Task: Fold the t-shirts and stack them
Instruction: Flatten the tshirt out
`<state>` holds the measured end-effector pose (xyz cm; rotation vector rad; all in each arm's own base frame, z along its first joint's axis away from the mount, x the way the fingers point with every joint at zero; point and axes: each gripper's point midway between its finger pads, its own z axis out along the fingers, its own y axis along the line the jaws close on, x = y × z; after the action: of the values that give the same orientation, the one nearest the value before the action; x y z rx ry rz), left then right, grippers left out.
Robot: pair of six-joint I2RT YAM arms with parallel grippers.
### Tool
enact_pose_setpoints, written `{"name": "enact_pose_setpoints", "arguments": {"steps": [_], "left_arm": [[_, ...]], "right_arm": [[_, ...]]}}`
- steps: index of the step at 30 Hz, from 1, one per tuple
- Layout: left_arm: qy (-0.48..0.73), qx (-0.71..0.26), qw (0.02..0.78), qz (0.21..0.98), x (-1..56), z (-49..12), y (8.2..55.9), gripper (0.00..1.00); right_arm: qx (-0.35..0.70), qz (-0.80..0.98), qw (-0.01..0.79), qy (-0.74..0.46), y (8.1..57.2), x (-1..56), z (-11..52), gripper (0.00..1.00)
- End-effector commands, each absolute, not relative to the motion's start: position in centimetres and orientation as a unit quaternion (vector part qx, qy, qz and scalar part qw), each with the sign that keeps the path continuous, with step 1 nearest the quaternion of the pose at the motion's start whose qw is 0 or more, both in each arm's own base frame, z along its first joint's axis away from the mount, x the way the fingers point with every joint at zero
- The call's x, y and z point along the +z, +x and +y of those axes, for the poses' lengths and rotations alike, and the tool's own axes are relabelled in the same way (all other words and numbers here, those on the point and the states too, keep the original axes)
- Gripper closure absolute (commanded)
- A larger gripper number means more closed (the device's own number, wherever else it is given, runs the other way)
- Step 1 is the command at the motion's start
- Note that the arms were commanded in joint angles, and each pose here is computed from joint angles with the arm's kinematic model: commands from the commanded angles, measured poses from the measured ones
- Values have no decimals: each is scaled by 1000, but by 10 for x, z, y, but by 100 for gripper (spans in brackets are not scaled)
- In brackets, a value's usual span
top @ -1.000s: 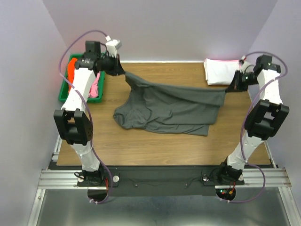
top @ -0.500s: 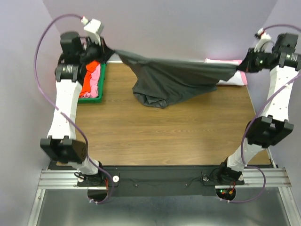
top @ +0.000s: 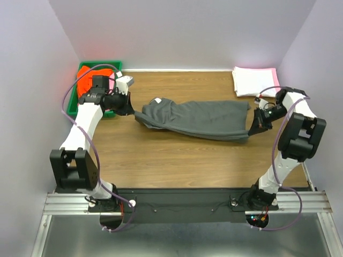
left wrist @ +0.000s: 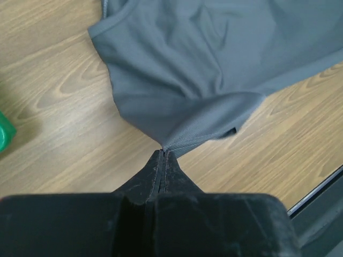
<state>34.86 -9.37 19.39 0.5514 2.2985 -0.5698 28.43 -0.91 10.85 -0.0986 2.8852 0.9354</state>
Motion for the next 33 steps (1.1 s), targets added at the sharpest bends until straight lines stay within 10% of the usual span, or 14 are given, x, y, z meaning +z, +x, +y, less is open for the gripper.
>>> {"name": "enact_pose_setpoints", "arguments": {"steps": [1, 9, 17, 33], "left_arm": [[187, -219, 329, 899, 180, -88, 381, 100], [153, -211, 294, 920, 146, -83, 434, 100], [150, -210, 270, 928, 123, -82, 437, 100], [152, -223, 269, 925, 119, -86, 425, 100]], "right_arm": [[284, 955, 81, -34, 331, 95, -12, 99], [265, 961, 57, -52, 371, 56, 6, 99], [246, 964, 88, -58, 368, 83, 3, 54], [252, 966, 54, -35, 325, 60, 13, 57]]}}
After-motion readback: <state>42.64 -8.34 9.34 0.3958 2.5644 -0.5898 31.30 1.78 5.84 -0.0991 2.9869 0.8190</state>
